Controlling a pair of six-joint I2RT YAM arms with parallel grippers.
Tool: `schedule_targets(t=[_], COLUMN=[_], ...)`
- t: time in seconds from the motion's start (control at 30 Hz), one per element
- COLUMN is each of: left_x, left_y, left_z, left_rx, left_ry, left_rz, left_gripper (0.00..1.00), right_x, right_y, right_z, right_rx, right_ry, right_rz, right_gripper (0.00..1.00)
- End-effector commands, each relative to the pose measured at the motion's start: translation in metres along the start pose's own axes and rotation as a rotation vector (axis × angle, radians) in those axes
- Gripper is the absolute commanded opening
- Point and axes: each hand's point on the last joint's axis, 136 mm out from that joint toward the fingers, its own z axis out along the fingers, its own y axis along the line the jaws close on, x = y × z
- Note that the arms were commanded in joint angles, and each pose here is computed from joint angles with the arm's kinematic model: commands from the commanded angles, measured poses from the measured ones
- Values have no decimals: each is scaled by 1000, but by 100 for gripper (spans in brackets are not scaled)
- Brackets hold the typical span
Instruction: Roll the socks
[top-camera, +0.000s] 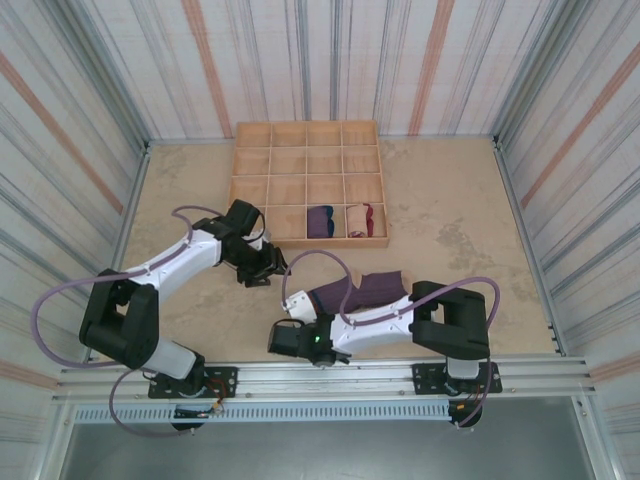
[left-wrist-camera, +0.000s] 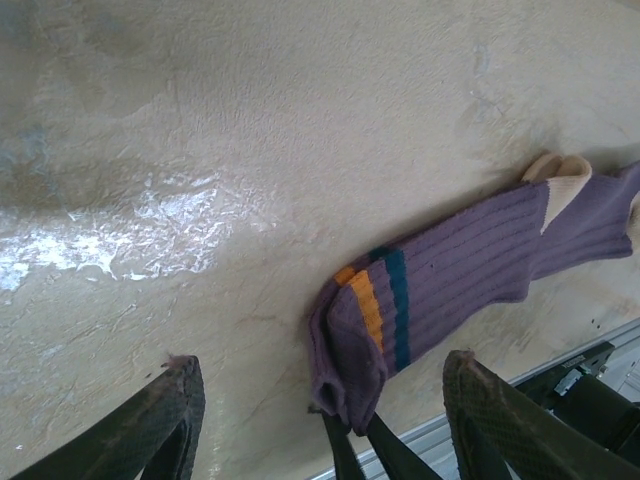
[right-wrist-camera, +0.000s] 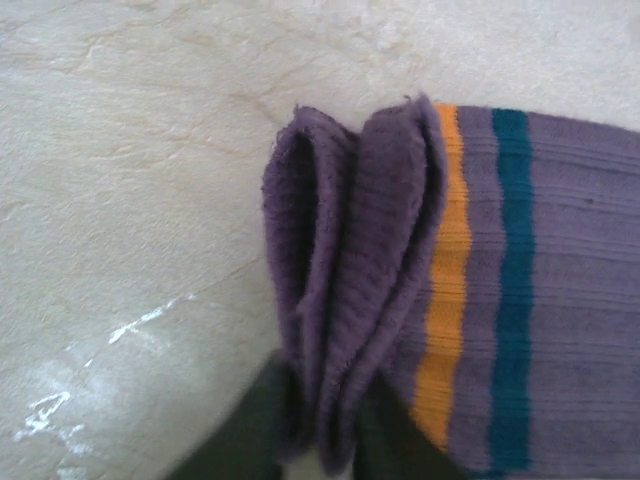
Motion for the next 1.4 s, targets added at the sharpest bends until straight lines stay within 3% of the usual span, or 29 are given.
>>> schedule_targets(t=[0.0, 0.2, 0.33, 0.7, 0.87, 1.1, 1.37], left_x=[-2, 5, 9, 22, 29, 33, 39], left_y=[-3, 7, 11, 7, -1, -4, 7], left_z=[-4, -8, -12, -7, 3, 9, 18], left_rx=[5, -25, -28, 21, 26, 35, 28], left_ry=[5, 14, 9, -16, -20, -52, -99], left_rz=[25, 12, 0, -31, -16, -2, 18], left_gripper=[65, 65, 65, 62, 61, 57, 54], right_x=[-2, -11, -21, 8, 4, 4, 28], right_y=[2, 35, 49, 30, 25, 0, -12], right_z=[4, 0, -9, -5, -10, -3, 21], right_rx=[5, -129, -227, -515, -637, -724, -737], right_ry=[-1, -59, -89, 96, 138, 188, 365], right_rz=[-94, -244, -225, 188, 304, 516, 744], right_gripper=[6, 0, 0, 0, 0, 0, 0])
